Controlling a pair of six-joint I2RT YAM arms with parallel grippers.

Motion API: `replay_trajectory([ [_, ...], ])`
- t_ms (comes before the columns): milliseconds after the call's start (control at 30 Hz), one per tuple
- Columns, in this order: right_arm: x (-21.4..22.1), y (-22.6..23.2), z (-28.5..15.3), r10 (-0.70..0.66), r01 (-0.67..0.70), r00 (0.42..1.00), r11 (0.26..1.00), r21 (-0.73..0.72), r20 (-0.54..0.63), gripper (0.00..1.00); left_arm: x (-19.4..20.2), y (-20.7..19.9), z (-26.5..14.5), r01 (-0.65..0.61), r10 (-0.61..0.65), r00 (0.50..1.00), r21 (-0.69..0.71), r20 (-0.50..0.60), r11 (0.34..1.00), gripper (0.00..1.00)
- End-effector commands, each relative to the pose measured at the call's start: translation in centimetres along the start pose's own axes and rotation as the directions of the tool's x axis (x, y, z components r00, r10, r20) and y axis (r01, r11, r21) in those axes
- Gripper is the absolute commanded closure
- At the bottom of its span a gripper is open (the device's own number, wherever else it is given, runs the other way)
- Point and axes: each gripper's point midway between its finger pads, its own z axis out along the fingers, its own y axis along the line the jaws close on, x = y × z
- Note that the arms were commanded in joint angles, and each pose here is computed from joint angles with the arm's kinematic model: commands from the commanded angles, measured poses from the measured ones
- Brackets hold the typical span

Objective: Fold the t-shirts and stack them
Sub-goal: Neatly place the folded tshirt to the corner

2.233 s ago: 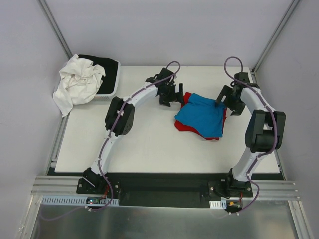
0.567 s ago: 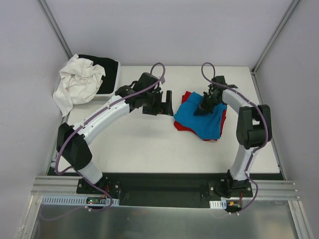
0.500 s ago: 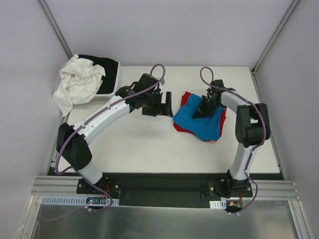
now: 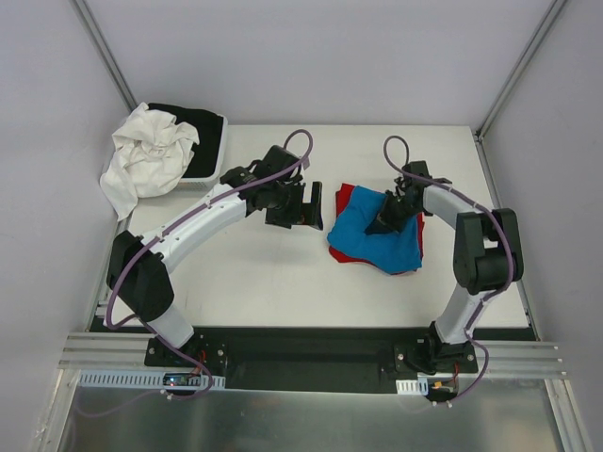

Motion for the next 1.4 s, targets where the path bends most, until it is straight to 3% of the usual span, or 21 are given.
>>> replay_trajectory([
  [0, 2.7, -1.0, -3.2, 0.071, -0.070, 0.997, 0.994, 0.082, -0.010, 0.99, -0.5, -0.8, -0.9, -0.035, 0.034, 0.999, 0.035, 0.016, 0.999, 0.09],
  [367, 2.7, -4.5, -7.4, 0.270, -0.285, 0.955, 0.950, 0.127, 0.121, 0.99, -1.2, -1.8, -0.8, -0.060, 0.059, 0.998, 0.072, 0.012, 0.996, 0.09],
  [433, 1.9, -3.3, -8.3, 0.194, -0.210, 0.970, 0.971, 0.110, 0.144, 0.99, -1.1, -1.6, -0.8, -0.059, 0.058, 0.998, 0.068, 0.013, 0.996, 0.08],
  [567, 1.6, 4.2, -8.7, -0.013, 0.020, 0.997, 0.996, -0.088, 0.076, 0.99, -0.6, -1.4, -0.9, -0.055, 0.055, 0.998, 0.064, 0.008, 0.996, 0.09],
  [767, 3.1, 8.0, -6.9, -0.122, 0.112, 0.992, 0.970, -0.217, -0.032, 0.99, -0.3, -1.2, -1.0, -0.044, 0.044, 0.999, 0.058, 0.004, 0.997, 0.10],
  [833, 2.9, 6.5, -6.0, -0.105, 0.099, 0.994, 0.987, -0.128, -0.035, 0.99, -0.1, -1.0, -0.8, -0.039, 0.039, 0.999, 0.052, 0.000, 0.998, 0.09],
  [867, 2.7, 2.6, -5.2, -0.060, 0.062, 0.998, 0.993, 0.098, -0.028, 0.99, 0.0, -0.8, -0.6, -0.034, 0.035, 0.999, 0.045, -0.006, 0.998, 0.10],
  [967, 0.5, -1.7, -6.9, -0.134, 0.093, 0.989, 0.902, 0.421, 0.069, 0.99, 0.3, -0.5, -0.3, -0.029, 0.029, 1.000, 0.028, -0.008, 0.999, 0.10],
  [1100, -0.6, -2.1, -8.2, -0.214, 0.119, 0.968, 0.850, 0.513, 0.130, 0.99, -1.3, -0.9, -0.7, -0.044, 0.045, 0.997, -0.028, 0.065, 0.999, 0.10],
  [1167, -0.8, -2.0, -8.5, -0.229, 0.122, 0.963, 0.842, 0.526, 0.142, 0.99, -2.1, -1.7, 0.3, -0.068, 0.069, 0.996, -0.023, 0.060, 0.997, 0.26],
  [1233, -1.0, -1.3, -9.2, -0.251, 0.126, 0.952, 0.842, 0.525, 0.174, 0.99, -3.8, -4.1, 0.5, -0.112, 0.110, 0.990, 0.020, 0.086, 0.994, 0.59],
  [1267, -1.1, -1.0, -9.4, -0.275, 0.137, 0.943, 0.834, 0.534, 0.186, 0.99, -4.0, -4.4, 1.9, -0.113, 0.112, 0.992, 0.019, 0.064, 0.993, 0.96],
  [1367, -1.0, 0.1, -10.7, -0.340, 0.171, 0.912, 0.823, 0.542, 0.229, 0.99, -5.2, -6.7, 3.1, -0.113, 0.109, 0.992, 0.055, 0.070, 0.992, 1.00],
])
